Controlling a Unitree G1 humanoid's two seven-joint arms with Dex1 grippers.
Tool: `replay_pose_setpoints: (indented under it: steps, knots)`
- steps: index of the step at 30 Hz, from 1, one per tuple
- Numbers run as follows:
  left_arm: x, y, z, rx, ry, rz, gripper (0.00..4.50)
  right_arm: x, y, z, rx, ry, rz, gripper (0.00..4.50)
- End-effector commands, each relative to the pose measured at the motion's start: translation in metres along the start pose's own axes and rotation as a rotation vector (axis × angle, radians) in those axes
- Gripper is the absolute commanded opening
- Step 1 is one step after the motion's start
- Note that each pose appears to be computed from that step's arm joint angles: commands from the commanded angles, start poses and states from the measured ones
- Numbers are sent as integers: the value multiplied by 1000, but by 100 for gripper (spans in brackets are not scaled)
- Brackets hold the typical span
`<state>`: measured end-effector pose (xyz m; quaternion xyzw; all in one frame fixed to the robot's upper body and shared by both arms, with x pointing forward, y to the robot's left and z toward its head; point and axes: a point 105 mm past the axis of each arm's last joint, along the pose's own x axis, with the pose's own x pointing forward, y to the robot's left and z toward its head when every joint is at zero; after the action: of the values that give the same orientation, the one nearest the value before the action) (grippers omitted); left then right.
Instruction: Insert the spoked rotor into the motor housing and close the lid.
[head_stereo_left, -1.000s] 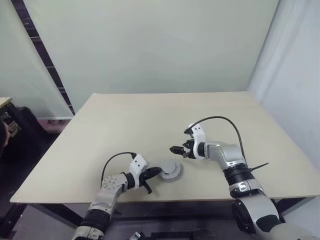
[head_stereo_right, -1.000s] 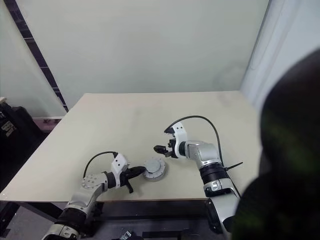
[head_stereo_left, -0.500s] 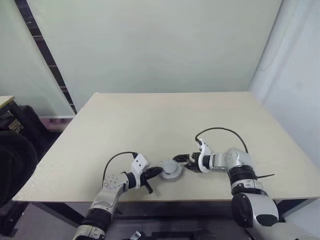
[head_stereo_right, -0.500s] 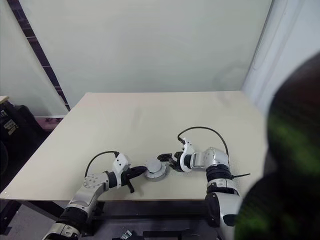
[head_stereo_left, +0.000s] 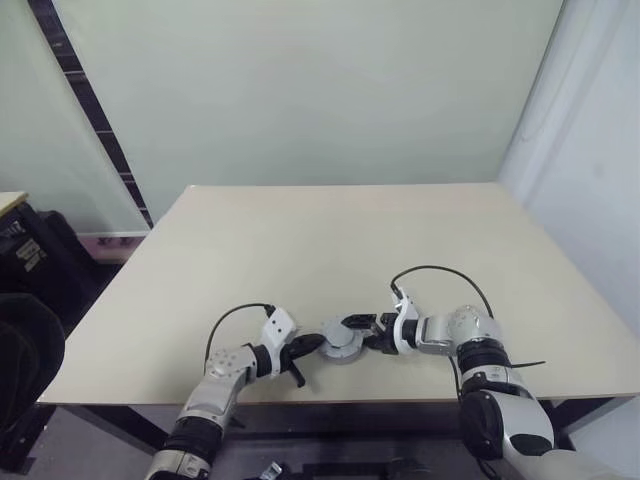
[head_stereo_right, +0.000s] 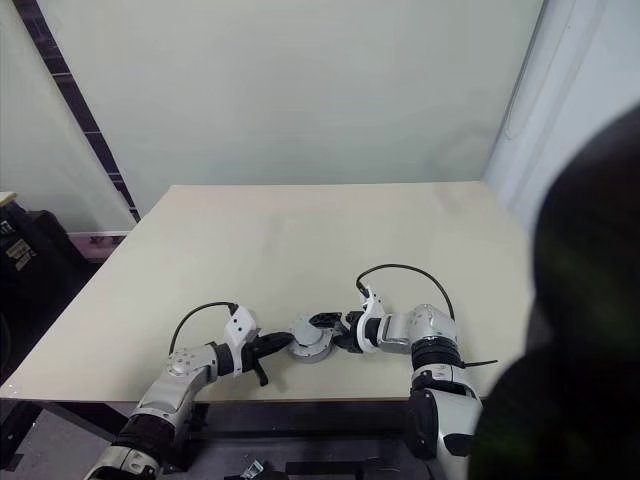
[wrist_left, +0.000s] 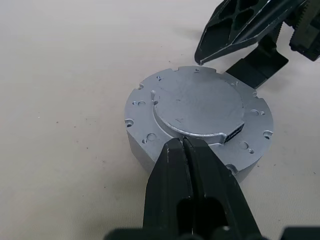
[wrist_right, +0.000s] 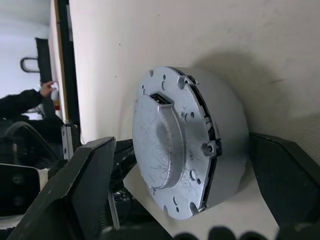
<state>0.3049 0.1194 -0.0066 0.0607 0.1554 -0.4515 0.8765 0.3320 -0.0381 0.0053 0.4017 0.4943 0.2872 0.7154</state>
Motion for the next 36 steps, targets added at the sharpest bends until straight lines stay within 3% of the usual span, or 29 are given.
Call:
replay_pose_setpoints:
  steps: [1,3,9,13,22,26,30,36]
  knots:
    - [7,-5,10,36,-18,-33,0,6,13,-3,29,8,67,449]
    - [7,-5,10,36,-19,-32,0,6,13,-3,45,5,70,412]
    - [6,-3,11,37,-23,-26,0,6,11,-6,74,17,74,225]
    - [6,-2,14,26,-42,-15,0,6,10,-9,80,27,74,129]
    - [6,2,19,-7,-65,8,0,7,8,-11,74,36,60,124]
    - [5,2,14,-34,-1,-2,0,7,6,-12,72,34,53,124]
    - [-4,4,16,-111,27,-1,94,7,5,-12,71,31,49,124]
    - [-26,26,33,-165,-45,102,309,7,5,-11,73,23,49,124]
